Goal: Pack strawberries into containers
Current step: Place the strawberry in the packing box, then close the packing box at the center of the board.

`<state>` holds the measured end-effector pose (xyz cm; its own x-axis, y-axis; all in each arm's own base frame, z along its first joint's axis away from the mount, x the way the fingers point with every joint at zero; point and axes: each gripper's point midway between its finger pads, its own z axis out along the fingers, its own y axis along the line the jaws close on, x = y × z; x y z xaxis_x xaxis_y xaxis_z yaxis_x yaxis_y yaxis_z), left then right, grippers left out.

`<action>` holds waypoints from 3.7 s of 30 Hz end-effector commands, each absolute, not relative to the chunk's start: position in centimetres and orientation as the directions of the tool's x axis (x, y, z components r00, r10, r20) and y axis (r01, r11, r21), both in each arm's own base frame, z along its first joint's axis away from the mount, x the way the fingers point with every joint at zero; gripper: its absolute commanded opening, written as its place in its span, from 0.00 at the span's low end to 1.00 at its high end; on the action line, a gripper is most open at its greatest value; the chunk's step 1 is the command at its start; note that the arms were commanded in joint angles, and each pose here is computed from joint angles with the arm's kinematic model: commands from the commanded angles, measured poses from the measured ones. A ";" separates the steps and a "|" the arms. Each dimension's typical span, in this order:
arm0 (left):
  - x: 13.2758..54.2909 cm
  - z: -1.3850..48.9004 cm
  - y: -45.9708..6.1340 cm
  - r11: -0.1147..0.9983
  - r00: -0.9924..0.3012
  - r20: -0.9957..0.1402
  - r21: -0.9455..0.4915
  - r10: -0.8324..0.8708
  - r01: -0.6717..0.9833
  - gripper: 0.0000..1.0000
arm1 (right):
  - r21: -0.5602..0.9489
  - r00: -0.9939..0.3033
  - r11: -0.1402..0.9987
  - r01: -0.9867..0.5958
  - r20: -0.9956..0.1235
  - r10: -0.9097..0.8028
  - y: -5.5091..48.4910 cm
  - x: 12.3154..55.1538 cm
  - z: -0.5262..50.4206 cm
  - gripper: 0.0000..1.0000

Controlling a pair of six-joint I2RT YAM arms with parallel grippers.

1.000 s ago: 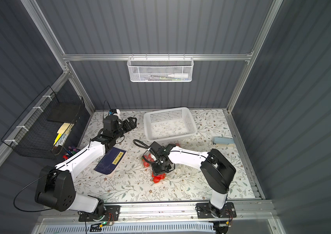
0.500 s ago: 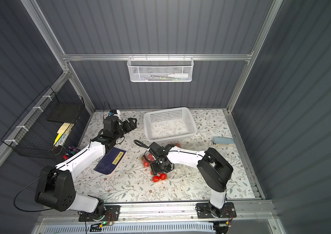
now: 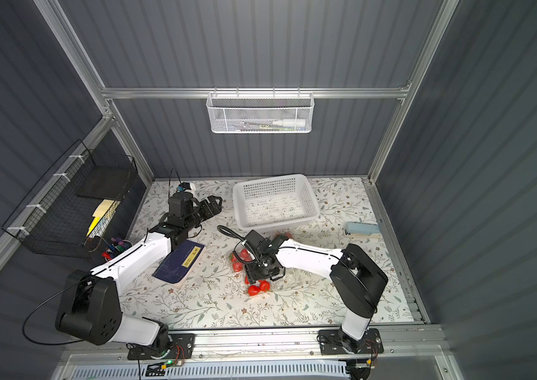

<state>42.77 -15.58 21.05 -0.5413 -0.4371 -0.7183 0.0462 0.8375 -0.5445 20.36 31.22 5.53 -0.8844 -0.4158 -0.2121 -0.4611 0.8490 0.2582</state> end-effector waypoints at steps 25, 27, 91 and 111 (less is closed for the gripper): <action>37.3 17.2 -17.3 0.815 -0.637 -0.671 -0.568 -0.379 0.114 0.80 | 0.313 -0.723 0.716 -0.624 -0.578 -0.377 31.9 21.1 8.1 0.93; 37.3 17.1 -17.3 0.814 -0.639 -0.670 -0.570 -0.379 0.115 0.80 | 0.319 -0.727 0.719 -0.618 -0.580 -0.367 31.6 21.0 8.3 0.93; 23.0 9.7 -24.7 0.714 -0.852 -0.511 -0.639 -0.115 0.287 0.10 | 0.398 -0.920 0.916 0.049 -0.339 0.197 12.6 16.0 6.8 0.41; 18.5 7.8 -27.3 0.581 -0.901 -0.429 -0.751 -0.068 0.314 0.28 | 0.465 -0.837 0.810 0.358 -0.224 0.499 8.2 17.4 2.2 0.32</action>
<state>18.92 -26.21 7.20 -0.9021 -0.0728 -0.4253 0.2884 0.6315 -0.7197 16.79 7.84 2.46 -0.8488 0.4681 -0.2457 0.3414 0.8402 0.4212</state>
